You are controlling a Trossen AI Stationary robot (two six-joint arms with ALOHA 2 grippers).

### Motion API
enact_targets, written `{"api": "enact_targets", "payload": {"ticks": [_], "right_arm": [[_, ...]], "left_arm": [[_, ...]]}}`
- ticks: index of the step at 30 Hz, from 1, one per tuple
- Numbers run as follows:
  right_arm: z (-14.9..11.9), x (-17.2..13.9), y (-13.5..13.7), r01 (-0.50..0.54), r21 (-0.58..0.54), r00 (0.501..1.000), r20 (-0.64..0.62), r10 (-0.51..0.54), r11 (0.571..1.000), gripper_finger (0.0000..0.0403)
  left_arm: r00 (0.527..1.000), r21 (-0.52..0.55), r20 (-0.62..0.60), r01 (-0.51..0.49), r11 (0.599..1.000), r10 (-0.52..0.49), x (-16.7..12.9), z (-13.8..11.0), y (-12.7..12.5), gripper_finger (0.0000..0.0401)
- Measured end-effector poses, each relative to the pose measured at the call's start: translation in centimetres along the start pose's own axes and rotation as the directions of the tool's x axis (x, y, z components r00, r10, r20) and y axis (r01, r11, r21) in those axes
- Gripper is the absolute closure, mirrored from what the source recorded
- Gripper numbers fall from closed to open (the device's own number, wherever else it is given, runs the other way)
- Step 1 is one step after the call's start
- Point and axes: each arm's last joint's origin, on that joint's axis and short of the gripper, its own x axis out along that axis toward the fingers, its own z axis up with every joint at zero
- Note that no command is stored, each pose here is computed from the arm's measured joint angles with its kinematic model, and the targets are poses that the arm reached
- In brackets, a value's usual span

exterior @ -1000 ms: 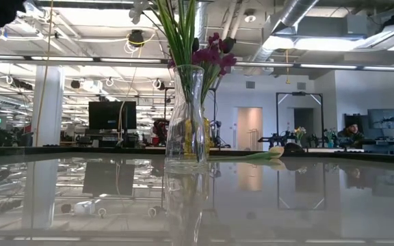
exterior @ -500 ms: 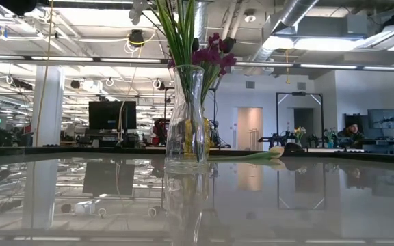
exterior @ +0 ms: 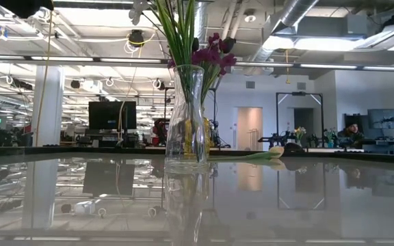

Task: Sort flowers into vase by color
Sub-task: Put the white flowers into the transparent vase

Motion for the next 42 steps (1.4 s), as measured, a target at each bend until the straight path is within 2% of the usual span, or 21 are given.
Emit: {"api": "enact_targets", "payload": {"ticks": [5, 9, 12, 16, 22, 26, 31, 36, 38, 42], "right_arm": [[-0.3, 0.2, -0.1, 0.003, 0.001, 1.0, -0.007, -0.003, 1.0, 0.0303], [-0.5, 0.2, 0.0, -0.002, 0.003, 1.0, -0.021, 0.002, 1.0, 0.0374], [-0.2, -0.2, 0.0, -0.009, 0.005, 0.999, -0.045, 0.01, 1.0, 0.0378], [2.4, -2.3, 0.1, -0.025, 0.028, 0.998, -0.061, 0.027, 0.999, 0.0364], [7.1, -7.8, 0.1, -0.031, 0.002, 0.993, -0.118, 0.031, 1.0, 0.0376], [8.1, -11.7, 0.9, -0.023, 0.035, 0.983, -0.18, 0.029, 0.999, 0.0377], [5.9, -15.6, 2.9, 0.016, 0.11, 0.962, -0.271, 0.014, 0.994, 0.0371], [0.6, -16.4, 5.2, 0.079, 0.168, 0.973, -0.229, -0.039, 0.983, 0.0367], [-1.7, -16.1, 5.7, 0.113, 0.178, 0.979, -0.185, -0.08, 0.978, 0.0372], [-4.8, -15.1, 5.7, 0.171, 0.227, 0.985, -0.064, -0.16, 0.959, 0.0375]], "left_arm": [[1.0, -0.002, -0.014, -0.022, 1.0, 0.022, 0.0, -0.1, 0.1, 0.0386], [0.999, 0.014, -0.037, -0.032, 0.999, 0.032, 0.0, -0.3, 0.1, 0.0365], [0.996, 0.023, -0.082, -0.027, 0.999, 0.029, -0.2, -0.5, 0.0, 0.0335], [0.993, 0.053, -0.096, -0.059, 0.997, 0.064, -1.1, 0.8, 0.2, 0.0293], [0.951, 0.128, -0.203, -0.209, 0.969, 0.232, -3.9, 2.8, 0.8, 0.0254], [0.916, 0.131, -0.306, -0.228, 0.965, 0.258, -5.6, 3.0, 0.9, 0.0249], [0.884, 0.099, -0.396, -0.228, 0.969, 0.249, -6.4, 2.5, 0.8, 0.0248], [0.838, 0.127, -0.473, -0.241, 0.962, 0.272, -6.2, 1.3, 0.8, 0.0248], [0.798, 0.165, -0.509, -0.277, 0.947, 0.322, -6.1, 0.7, 0.9, 0.0248], [0.669, 0.26, -0.594, -0.366, 0.893, 0.447, -6.3, -1.0, 1.1, 0.0248]]}}
